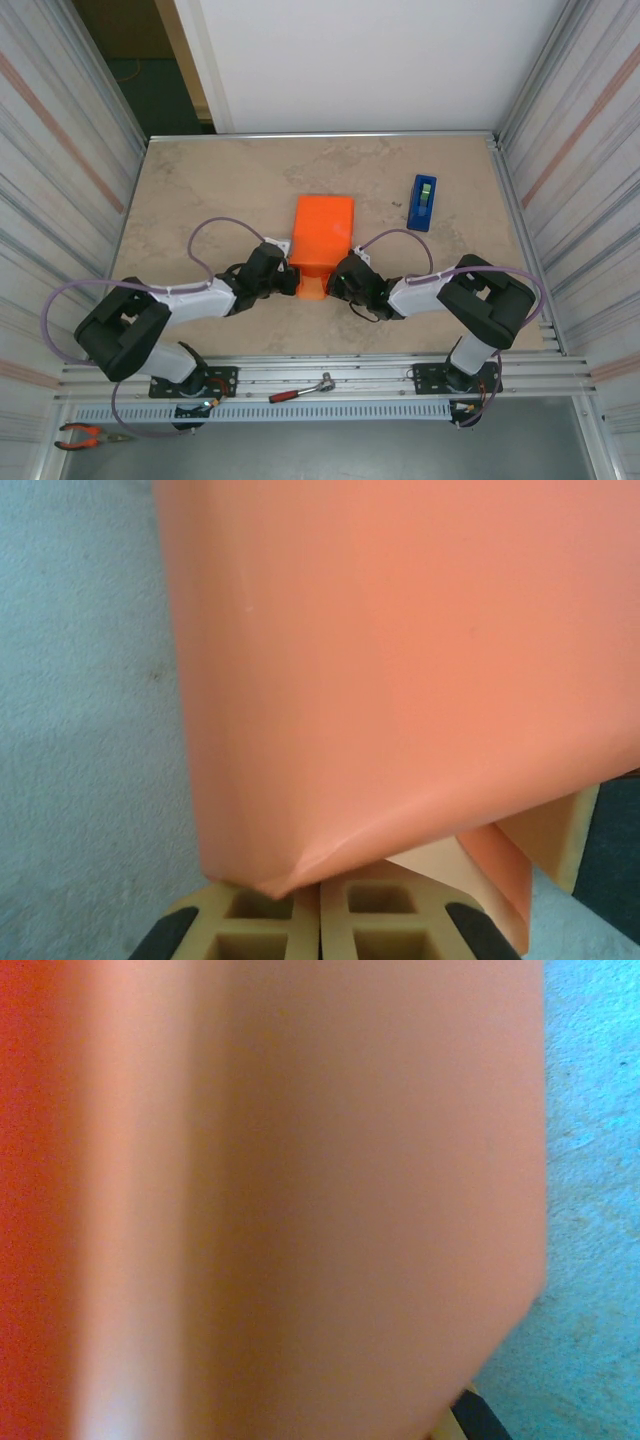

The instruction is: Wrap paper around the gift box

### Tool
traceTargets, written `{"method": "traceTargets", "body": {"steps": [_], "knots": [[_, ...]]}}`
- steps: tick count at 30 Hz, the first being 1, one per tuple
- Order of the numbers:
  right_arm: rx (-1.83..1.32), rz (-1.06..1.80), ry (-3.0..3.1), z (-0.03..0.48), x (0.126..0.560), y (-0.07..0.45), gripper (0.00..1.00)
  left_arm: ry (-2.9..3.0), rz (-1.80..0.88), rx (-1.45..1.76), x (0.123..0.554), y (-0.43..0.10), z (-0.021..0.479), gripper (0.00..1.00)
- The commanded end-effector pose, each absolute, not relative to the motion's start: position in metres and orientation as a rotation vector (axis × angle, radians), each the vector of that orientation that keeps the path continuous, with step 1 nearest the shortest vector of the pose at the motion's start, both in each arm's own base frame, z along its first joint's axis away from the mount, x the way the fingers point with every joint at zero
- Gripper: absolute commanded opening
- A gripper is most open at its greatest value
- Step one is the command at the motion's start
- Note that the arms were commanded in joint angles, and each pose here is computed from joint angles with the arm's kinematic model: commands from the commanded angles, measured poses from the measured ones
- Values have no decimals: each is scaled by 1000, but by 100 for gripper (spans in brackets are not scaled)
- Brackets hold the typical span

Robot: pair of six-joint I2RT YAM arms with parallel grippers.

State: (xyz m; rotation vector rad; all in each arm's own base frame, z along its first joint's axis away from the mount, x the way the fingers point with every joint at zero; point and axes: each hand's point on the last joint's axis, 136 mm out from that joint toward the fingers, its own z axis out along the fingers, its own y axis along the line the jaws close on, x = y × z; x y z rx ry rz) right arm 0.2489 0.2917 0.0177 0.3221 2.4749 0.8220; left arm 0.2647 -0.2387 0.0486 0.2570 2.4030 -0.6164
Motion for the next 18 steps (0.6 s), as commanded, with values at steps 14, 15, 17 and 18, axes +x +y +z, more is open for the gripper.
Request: {"method": "traceTargets", "body": {"steps": [14, 15, 17, 18], "knots": [[307, 653, 2686, -28, 213, 271, 0, 2290, -688, 273, 274, -261, 52, 5], [303, 652, 2688, -28, 212, 272, 0, 2287, -684, 271, 275, -262, 51, 4], [304, 653, 2686, -28, 213, 272, 0, 2272, -683, 266, 277, -263, 52, 4], [303, 652, 2686, -28, 213, 272, 0, 2269, -681, 264, 278, -264, 51, 4]]}}
